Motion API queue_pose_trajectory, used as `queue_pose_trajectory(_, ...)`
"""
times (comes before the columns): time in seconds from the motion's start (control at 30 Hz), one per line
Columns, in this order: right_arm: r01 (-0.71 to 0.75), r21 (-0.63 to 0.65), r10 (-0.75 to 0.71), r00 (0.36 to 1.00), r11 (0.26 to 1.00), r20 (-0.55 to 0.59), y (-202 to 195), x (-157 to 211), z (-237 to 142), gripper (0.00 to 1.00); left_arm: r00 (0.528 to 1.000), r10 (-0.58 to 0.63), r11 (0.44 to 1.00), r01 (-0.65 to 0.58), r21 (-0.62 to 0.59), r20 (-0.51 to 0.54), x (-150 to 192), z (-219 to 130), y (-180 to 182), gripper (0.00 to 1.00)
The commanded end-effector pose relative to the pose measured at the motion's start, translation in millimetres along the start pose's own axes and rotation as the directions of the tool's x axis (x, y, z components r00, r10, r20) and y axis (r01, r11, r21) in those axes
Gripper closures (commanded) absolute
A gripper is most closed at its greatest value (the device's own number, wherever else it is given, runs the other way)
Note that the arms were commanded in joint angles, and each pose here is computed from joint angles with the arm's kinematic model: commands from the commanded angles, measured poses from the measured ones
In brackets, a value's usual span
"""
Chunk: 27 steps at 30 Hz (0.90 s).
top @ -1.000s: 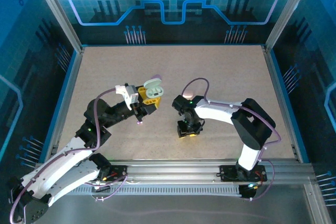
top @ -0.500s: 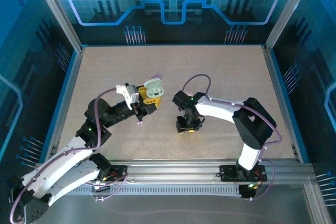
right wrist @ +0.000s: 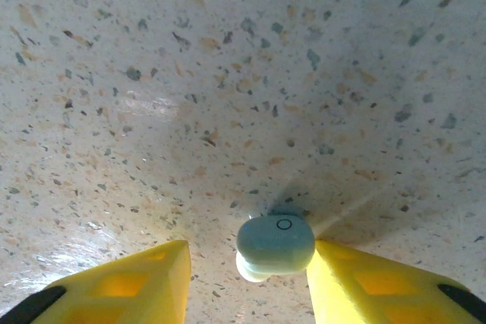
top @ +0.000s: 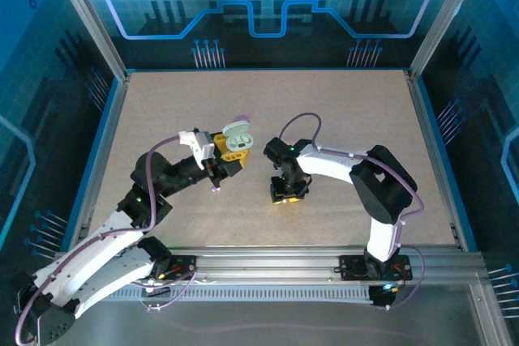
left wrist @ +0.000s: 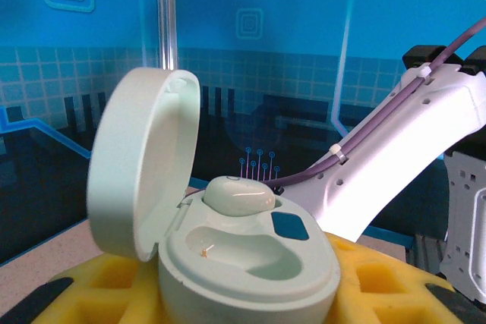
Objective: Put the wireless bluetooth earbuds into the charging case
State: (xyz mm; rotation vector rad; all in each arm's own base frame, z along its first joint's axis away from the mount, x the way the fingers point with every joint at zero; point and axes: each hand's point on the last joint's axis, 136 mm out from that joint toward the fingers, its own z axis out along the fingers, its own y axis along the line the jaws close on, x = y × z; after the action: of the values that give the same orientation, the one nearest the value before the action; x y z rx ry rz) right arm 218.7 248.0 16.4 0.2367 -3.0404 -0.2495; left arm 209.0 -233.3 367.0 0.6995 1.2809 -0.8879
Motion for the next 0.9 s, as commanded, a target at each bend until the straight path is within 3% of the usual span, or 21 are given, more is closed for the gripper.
queue_pose_trajectory(0.0, 0.015, 0.008, -0.015, 0.999, 1.0, 0.033, 2.1, -15.8, -0.5, 0.55, 0.999, 0.023, 0.999, -0.024, 0.023, 0.048, -17.3, -0.3, -6.2, 0.75)
queue_pose_trajectory(0.87, 0.066, 0.103, -0.066, 0.998, 0.992, 0.0, 0.6, -17.4, 1.5, 0.75, 0.999, 0.017, 1.0, -0.018, 0.016, 0.044, -13.4, -1.8, -5.3, 0.75)
